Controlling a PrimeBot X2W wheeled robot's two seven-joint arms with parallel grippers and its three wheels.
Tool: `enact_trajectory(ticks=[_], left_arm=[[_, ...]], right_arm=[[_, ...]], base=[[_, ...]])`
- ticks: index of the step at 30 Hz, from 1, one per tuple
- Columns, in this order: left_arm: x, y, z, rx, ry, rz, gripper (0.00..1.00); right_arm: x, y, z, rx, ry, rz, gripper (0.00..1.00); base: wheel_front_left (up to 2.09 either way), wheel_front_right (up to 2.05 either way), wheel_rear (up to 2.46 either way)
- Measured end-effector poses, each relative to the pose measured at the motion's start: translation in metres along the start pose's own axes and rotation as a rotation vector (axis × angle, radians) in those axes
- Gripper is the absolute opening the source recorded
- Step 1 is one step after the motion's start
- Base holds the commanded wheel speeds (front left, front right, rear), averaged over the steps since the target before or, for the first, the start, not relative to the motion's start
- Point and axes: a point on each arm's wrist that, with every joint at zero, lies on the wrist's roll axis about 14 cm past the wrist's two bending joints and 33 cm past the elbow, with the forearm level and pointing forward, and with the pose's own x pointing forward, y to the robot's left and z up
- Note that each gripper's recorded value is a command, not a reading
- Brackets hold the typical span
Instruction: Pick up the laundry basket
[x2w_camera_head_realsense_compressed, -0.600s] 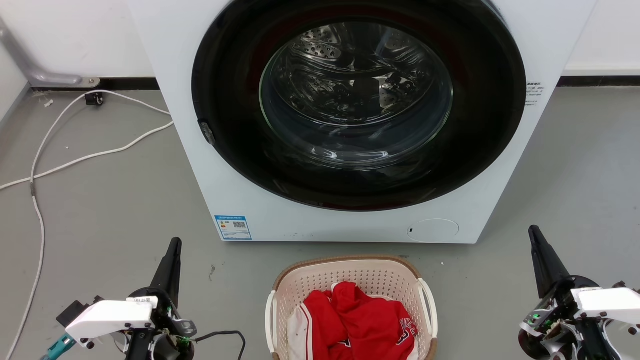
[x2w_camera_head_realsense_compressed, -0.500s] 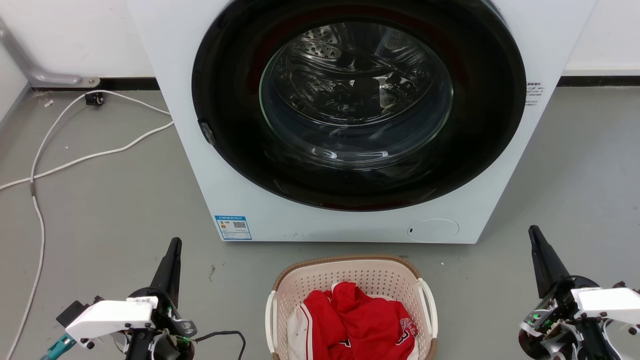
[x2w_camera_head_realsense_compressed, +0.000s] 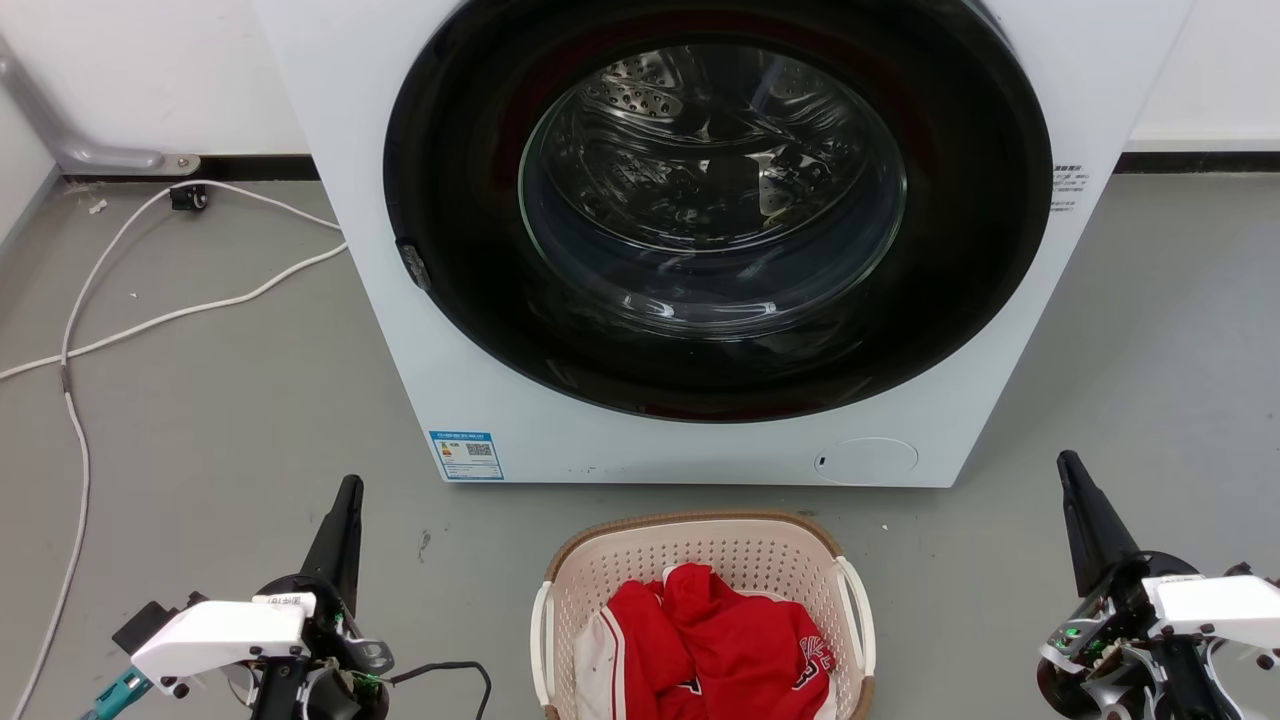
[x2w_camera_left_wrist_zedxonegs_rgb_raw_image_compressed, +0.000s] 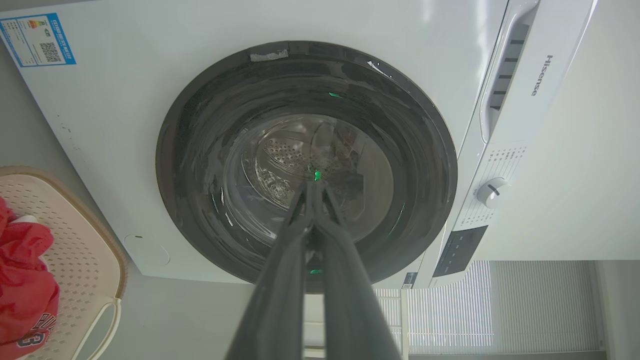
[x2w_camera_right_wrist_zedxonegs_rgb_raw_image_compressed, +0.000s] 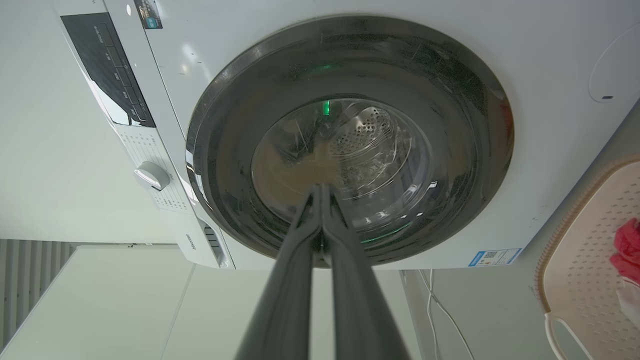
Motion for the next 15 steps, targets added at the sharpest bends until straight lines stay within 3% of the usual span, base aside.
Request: enact_trajectory(ticks=[5, 6, 10, 15], left_arm=[[0.000, 0.000, 0.000, 0.000, 0.000, 0.000, 0.00], [0.000, 0.001, 0.000, -0.001, 0.000, 0.003, 1.00], [-0.009, 0.022, -0.002, -0.009, 0.001, 0.065, 1.00], [-0.010, 0.023, -0.008, 0.007, 0.004, 0.070, 1.00]], right_arm=[[0.000, 0.000, 0.000, 0.000, 0.000, 0.000, 0.00], [0.000, -0.001, 0.000, 0.000, 0.000, -0.003, 1.00], [-0.010, -0.021, 0.000, 0.005, -0.005, -0.061, 1.00], [-0.011, -0.019, -0.002, -0.007, -0.012, -0.055, 1.00]], base=[[0.00, 0.00, 0.00], [0.00, 0.00, 0.00], [0.00, 0.00, 0.00], [0.00, 0.00, 0.00]])
